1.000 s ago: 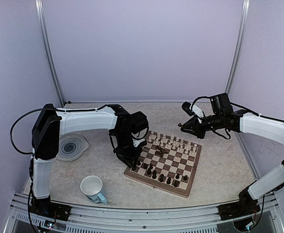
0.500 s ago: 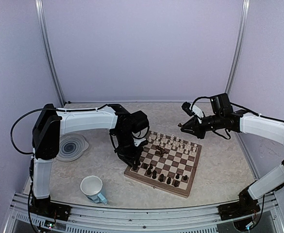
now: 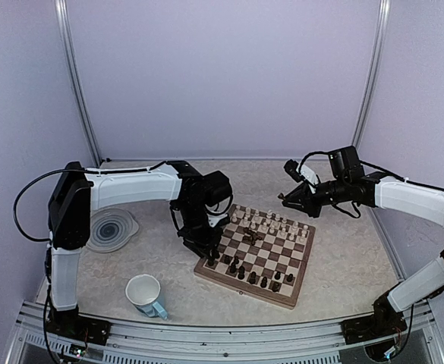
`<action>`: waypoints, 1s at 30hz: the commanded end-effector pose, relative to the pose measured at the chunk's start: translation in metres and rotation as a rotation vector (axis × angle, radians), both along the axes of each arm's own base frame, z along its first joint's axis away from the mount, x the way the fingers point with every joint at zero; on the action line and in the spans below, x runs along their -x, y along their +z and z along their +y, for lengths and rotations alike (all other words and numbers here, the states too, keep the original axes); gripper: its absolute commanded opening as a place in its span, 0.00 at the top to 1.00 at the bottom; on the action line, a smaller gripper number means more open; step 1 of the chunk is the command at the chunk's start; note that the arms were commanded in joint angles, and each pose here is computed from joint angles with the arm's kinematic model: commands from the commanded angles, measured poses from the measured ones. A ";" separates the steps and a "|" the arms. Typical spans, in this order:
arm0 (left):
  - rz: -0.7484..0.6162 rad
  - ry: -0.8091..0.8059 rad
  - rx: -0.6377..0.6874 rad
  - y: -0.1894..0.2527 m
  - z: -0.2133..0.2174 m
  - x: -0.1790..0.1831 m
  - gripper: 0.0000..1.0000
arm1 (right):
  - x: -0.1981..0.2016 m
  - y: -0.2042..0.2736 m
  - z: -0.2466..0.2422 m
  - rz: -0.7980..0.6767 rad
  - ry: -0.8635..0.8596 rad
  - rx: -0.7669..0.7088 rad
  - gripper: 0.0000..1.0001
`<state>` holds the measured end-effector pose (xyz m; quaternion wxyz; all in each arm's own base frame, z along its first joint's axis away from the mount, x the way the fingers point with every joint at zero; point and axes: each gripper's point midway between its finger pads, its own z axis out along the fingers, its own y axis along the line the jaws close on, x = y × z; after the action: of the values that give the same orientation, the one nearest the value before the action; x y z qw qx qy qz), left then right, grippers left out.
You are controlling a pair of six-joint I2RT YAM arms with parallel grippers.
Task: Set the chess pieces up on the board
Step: Place the rook at h8, then pass from the right arm to the left
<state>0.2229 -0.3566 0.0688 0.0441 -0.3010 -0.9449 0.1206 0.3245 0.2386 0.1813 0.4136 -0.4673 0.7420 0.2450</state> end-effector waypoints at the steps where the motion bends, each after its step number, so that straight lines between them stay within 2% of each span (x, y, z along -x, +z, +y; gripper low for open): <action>1: -0.155 0.005 0.095 0.069 -0.001 -0.014 0.65 | 0.011 0.006 0.000 0.000 0.057 -0.027 1.00; 8: -0.476 0.066 0.406 0.168 -0.047 -0.062 0.61 | 0.041 0.032 0.031 0.045 0.285 -0.087 1.00; 10: -0.574 0.112 0.568 0.199 -0.070 -0.078 0.57 | 0.053 0.033 0.043 0.050 0.347 -0.042 1.00; 13: -0.595 0.178 0.804 0.233 -0.089 -0.082 0.51 | 0.068 0.037 0.055 0.025 0.408 0.018 1.00; 16: -0.577 0.187 0.963 0.253 -0.099 -0.078 0.50 | 0.079 0.038 0.064 0.008 0.443 0.061 1.00; 20: -0.507 0.171 1.000 0.241 -0.112 -0.074 0.50 | 0.087 0.040 0.071 0.020 0.463 0.084 1.00; 24: -0.413 0.135 0.993 0.216 -0.121 -0.061 0.55 | 0.086 0.043 0.073 0.019 0.453 0.092 1.00; 30: -0.328 0.108 0.991 0.199 -0.120 -0.044 0.56 | 0.076 0.048 0.076 0.023 0.411 0.092 1.00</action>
<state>0.2803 -0.4699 0.2740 -0.2866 -0.2404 -0.7934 0.4802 0.2453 0.3120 0.2246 0.3290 -0.6296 0.6371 0.2991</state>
